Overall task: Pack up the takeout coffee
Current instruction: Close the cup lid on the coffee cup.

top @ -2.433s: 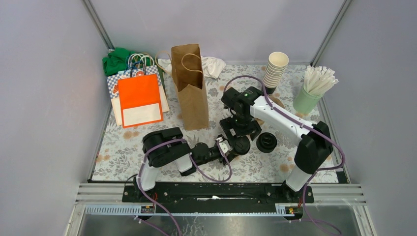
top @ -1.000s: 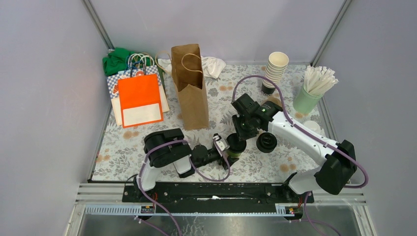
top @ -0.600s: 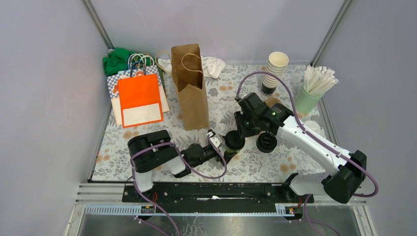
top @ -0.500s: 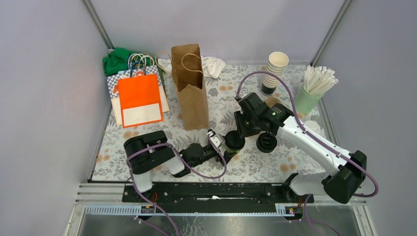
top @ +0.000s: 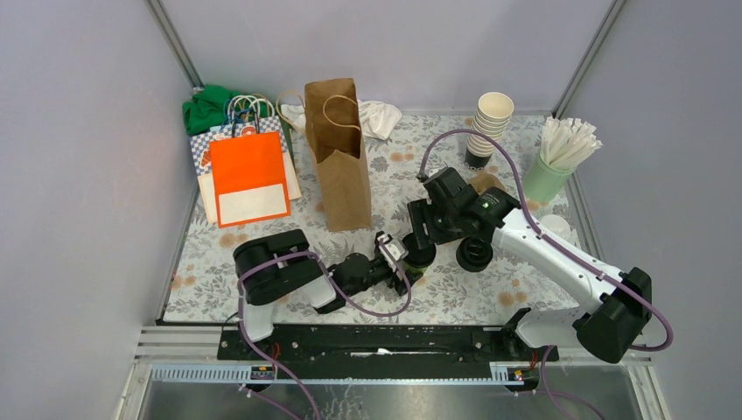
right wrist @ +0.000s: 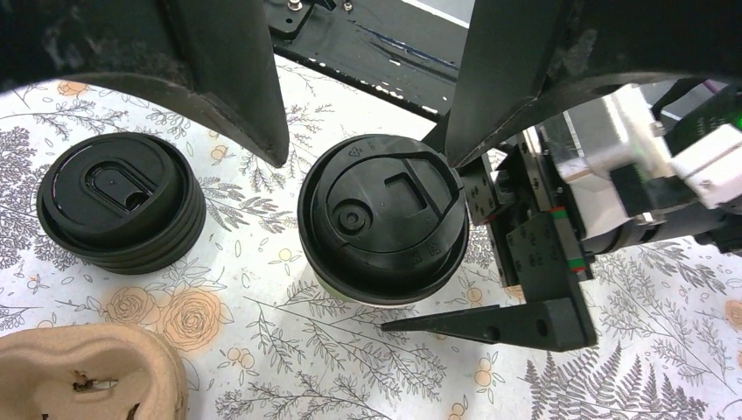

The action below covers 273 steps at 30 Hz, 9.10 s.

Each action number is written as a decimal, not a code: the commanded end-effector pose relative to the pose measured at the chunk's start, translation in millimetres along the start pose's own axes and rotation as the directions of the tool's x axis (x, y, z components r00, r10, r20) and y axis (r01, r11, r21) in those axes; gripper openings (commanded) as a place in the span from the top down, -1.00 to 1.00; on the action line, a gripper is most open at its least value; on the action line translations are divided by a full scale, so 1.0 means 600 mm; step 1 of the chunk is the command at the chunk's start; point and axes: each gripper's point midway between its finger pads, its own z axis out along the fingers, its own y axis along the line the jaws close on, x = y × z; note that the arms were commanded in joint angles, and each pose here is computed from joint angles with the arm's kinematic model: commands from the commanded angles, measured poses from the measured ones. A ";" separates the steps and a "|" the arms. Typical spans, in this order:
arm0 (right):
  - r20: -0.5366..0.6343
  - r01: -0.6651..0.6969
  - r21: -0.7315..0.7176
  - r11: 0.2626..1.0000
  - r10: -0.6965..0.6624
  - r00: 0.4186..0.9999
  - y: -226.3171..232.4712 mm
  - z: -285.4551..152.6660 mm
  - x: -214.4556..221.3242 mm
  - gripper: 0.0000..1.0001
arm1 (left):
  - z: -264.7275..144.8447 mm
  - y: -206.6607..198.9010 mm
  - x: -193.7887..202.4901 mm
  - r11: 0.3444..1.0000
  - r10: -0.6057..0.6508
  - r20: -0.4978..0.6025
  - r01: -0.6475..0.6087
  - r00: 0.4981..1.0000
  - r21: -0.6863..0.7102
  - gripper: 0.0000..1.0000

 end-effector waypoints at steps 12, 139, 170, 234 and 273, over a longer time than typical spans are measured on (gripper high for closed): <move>-0.002 0.007 0.021 1.000 -0.007 1.000 0.007 0.030 -0.019 -0.33 | 0.031 -0.007 -0.012 0.999 0.043 0.059 -0.045 0.997 0.026 -0.95; 0.053 0.054 -0.057 0.997 -0.051 0.997 -0.021 0.021 0.020 -0.99 | 0.037 -0.042 0.022 0.987 0.067 -0.031 -0.061 0.997 0.149 -0.78; -0.009 0.172 -0.024 0.985 -0.172 0.985 0.004 0.032 0.029 -0.99 | 0.022 -0.037 -0.024 0.987 0.091 0.088 -0.102 0.992 0.128 -0.59; -0.327 0.258 0.295 0.920 -0.157 0.932 -0.060 0.130 0.189 -0.64 | 0.023 -0.037 0.002 0.988 0.073 0.046 -0.078 0.996 0.133 -0.25; -0.223 0.194 0.193 0.962 -0.149 0.963 -0.010 0.122 0.133 -0.71 | -0.038 -0.018 -0.081 0.995 0.074 0.220 -0.088 0.973 0.056 -0.98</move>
